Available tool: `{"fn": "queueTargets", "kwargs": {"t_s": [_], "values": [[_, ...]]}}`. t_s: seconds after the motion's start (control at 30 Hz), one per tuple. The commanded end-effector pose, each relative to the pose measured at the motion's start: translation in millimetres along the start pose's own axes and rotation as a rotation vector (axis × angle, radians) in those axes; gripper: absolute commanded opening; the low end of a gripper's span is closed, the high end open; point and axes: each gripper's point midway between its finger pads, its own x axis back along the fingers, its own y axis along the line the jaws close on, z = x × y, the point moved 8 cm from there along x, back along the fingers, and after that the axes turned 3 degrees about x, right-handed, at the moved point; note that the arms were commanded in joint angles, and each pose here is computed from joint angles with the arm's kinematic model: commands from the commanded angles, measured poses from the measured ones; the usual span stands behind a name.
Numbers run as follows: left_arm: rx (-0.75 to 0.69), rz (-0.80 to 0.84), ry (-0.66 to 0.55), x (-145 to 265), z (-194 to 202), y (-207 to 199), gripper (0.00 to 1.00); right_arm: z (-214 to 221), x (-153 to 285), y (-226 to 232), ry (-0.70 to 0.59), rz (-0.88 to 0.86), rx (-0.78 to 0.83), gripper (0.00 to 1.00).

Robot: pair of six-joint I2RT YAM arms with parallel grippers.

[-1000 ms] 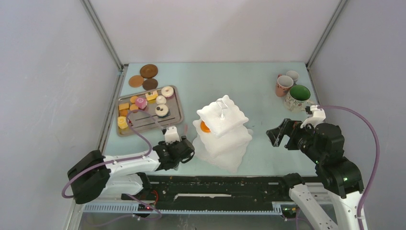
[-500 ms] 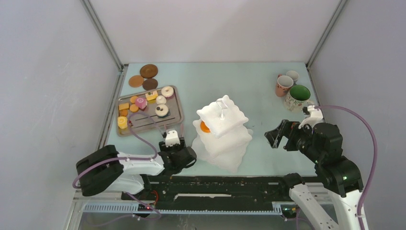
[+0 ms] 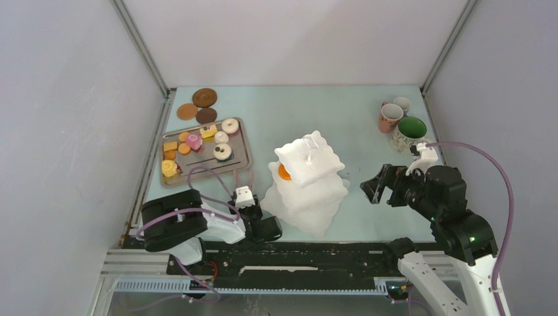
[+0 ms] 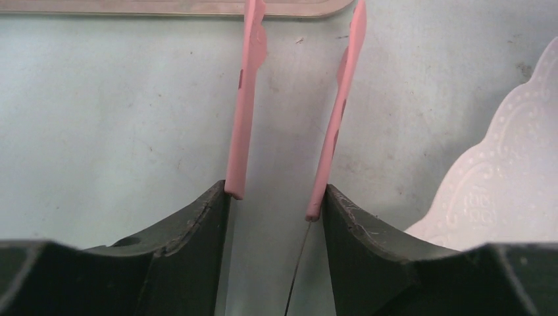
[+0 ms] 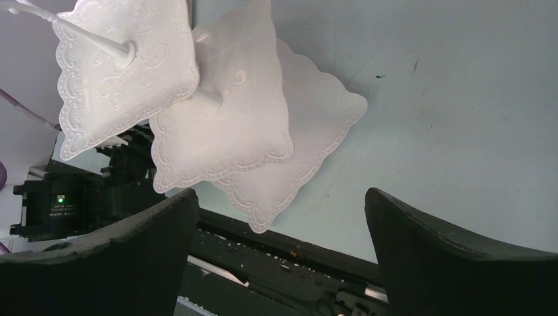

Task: Serve the afternoon tea
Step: Pick up the clamp from the center of the board.

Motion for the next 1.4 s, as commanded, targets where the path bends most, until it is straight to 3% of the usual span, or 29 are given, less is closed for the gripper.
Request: {"fn": "queueTargets", "kwargs": {"t_s": [0.0, 0.6, 0.9, 1.2, 1.37], "values": [[-0.090, -0.037, 0.284, 23.0, 30.5, 27.9, 0.54, -4.9, -3.6, 4.3, -0.018, -0.037, 0.009, 1.00], [-0.005, 0.061, 0.391, 53.4, -70.8, 33.9, 0.52, -20.0, 10.1, 3.5, -0.135, 0.006, 0.030, 1.00], [-0.011, 0.026, 0.335, 7.6, -98.5, 31.5, 0.51, -14.9, 6.5, 0.4, -0.139, 0.013, 0.024, 1.00], [-0.042, 0.010, 0.332, -48.2, -112.8, 0.5, 0.50, -11.8, 2.3, -0.6, -0.105, 0.016, 0.022, 1.00], [-0.059, 0.022, 0.351, -61.3, -110.3, -16.7, 0.57, -11.9, -3.2, -1.0, -0.091, 0.018, 0.019, 1.00]]}}
